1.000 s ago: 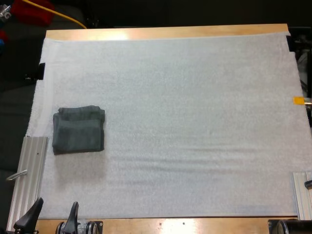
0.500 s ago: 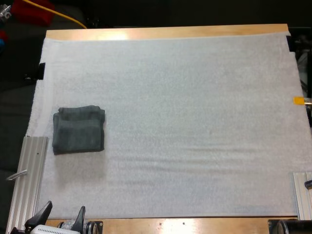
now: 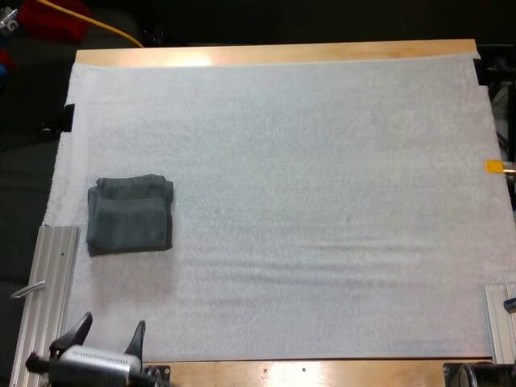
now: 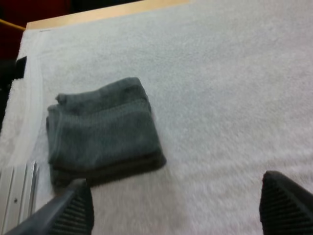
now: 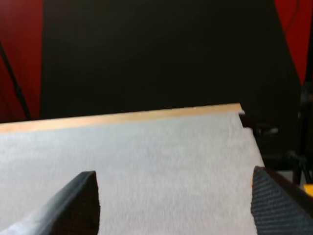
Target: Pick towel from pile, fold and stack
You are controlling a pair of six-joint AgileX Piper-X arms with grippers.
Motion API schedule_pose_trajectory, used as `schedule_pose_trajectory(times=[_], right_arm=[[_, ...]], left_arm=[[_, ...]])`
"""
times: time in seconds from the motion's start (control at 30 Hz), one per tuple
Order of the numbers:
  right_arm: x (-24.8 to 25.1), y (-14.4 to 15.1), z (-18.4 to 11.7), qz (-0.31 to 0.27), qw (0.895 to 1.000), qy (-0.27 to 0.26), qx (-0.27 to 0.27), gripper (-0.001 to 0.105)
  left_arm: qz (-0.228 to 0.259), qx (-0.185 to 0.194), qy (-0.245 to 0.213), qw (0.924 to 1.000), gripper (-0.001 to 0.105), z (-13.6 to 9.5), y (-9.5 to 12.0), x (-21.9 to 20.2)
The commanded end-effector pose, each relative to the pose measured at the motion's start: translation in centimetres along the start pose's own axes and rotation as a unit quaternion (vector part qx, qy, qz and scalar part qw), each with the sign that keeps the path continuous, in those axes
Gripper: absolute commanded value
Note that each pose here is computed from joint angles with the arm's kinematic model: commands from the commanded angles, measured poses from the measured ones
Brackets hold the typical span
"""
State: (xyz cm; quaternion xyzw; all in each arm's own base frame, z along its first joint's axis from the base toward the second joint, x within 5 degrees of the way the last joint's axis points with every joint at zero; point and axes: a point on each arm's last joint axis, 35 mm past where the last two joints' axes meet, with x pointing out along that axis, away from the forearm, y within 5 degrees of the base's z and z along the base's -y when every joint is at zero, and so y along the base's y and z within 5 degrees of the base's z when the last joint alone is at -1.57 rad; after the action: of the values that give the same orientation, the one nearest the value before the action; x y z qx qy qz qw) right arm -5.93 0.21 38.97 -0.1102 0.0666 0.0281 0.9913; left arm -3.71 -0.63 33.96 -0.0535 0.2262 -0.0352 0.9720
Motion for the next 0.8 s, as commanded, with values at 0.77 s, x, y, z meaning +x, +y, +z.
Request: schedule_pose_trajectory(times=[0.77], right_arm=[[9.2,1.1,-6.7,0.018,0.995,0.098,0.004,0.064]], left_arm=[[-0.001,0.002,-0.013,0.9999,0.068,-1.4,1.1,7.8]])
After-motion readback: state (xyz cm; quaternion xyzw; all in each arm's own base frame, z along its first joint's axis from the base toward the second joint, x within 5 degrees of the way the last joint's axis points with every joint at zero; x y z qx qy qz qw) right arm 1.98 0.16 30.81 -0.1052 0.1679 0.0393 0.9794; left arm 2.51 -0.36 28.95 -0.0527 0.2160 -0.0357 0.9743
